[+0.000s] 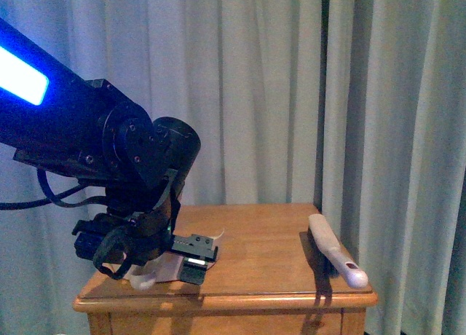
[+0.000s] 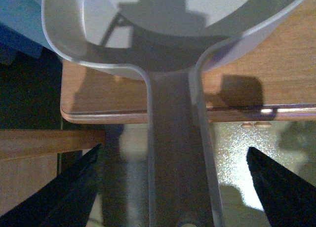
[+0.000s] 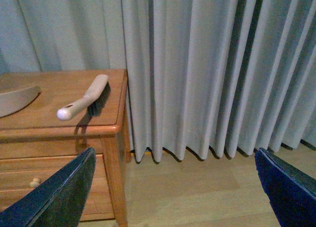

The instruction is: Clean up trash

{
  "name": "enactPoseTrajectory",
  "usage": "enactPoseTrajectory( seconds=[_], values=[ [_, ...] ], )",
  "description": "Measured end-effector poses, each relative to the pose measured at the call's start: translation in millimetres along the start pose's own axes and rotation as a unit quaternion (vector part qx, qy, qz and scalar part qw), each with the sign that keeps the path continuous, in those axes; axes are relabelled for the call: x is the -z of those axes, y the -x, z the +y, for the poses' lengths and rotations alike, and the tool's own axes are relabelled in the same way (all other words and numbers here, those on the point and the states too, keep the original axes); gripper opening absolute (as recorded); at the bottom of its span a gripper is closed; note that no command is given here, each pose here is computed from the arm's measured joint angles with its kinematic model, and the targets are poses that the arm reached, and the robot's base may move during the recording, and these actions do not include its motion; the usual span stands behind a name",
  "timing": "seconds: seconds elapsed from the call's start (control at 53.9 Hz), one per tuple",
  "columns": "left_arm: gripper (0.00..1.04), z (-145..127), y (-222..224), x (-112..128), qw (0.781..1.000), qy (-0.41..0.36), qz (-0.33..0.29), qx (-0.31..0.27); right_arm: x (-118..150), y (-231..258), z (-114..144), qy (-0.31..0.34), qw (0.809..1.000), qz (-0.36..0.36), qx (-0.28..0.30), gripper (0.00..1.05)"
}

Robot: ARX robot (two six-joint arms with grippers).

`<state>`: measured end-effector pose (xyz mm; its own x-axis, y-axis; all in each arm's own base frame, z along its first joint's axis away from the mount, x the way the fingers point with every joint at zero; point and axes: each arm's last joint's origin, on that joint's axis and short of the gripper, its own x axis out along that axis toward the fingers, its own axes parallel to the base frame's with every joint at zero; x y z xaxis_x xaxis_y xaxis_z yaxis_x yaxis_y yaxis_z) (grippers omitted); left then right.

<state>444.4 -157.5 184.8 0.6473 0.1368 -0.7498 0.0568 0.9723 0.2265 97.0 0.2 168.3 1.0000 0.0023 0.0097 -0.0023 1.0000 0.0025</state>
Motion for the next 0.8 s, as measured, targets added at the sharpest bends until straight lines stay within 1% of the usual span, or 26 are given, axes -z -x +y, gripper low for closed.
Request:
enactPoseTrajectory(
  seconds=[0.037,0.056,0.13,0.148,0.223,0.278,0.297,0.39,0.501,0.668,0.798],
  values=[
    [0.80,-0.5,-0.2,0.2,1.000,0.000,0.000,0.002,0.0,0.0,0.0,0.000,1.000,0.000,0.000,0.97],
    [0.78,-0.8,-0.3,0.3,1.000,0.000,0.001,0.003,0.0,0.0,0.0,0.000,1.000,0.000,0.000,0.97],
    [0.64,-1.7,-0.1,0.6,1.000,0.000,0.002,0.004,0.0,0.0,0.0,0.000,1.000,0.000,0.000,0.97],
    [0.62,-1.9,0.0,0.7,1.000,0.000,0.002,0.004,0.0,0.0,0.0,0.000,1.000,0.000,0.000,0.97],
    [0.48,-3.1,0.2,0.8,1.000,-0.001,0.002,0.007,0.0,0.0,0.0,0.000,1.000,0.000,0.000,0.97],
    [0.36,-4.1,0.4,1.1,1.000,-0.001,0.002,0.007,0.0,0.0,0.0,0.000,1.000,0.000,0.000,0.97],
    [0.30,-5.2,0.5,1.6,1.000,0.000,0.002,0.009,0.0,0.0,0.0,0.000,1.000,0.000,0.000,0.97],
    [0.30,-5.8,-1.0,2.5,1.000,0.003,-0.004,0.011,0.0,0.0,0.0,0.000,1.000,0.000,0.000,0.97],
    [0.30,-5.3,0.9,2.9,0.999,0.012,-0.026,0.019,0.0,0.0,0.0,0.000,1.000,0.000,0.000,0.97],
    [0.29,1.5,20.5,0.7,0.994,0.029,-0.097,0.036,0.0,0.0,0.0,0.000,1.000,0.000,0.000,0.97],
    [0.29,14.7,53.0,-6.0,0.984,0.041,-0.168,0.044,0.0,0.0,0.0,0.000,1.000,0.000,0.000,0.97]
  ],
)
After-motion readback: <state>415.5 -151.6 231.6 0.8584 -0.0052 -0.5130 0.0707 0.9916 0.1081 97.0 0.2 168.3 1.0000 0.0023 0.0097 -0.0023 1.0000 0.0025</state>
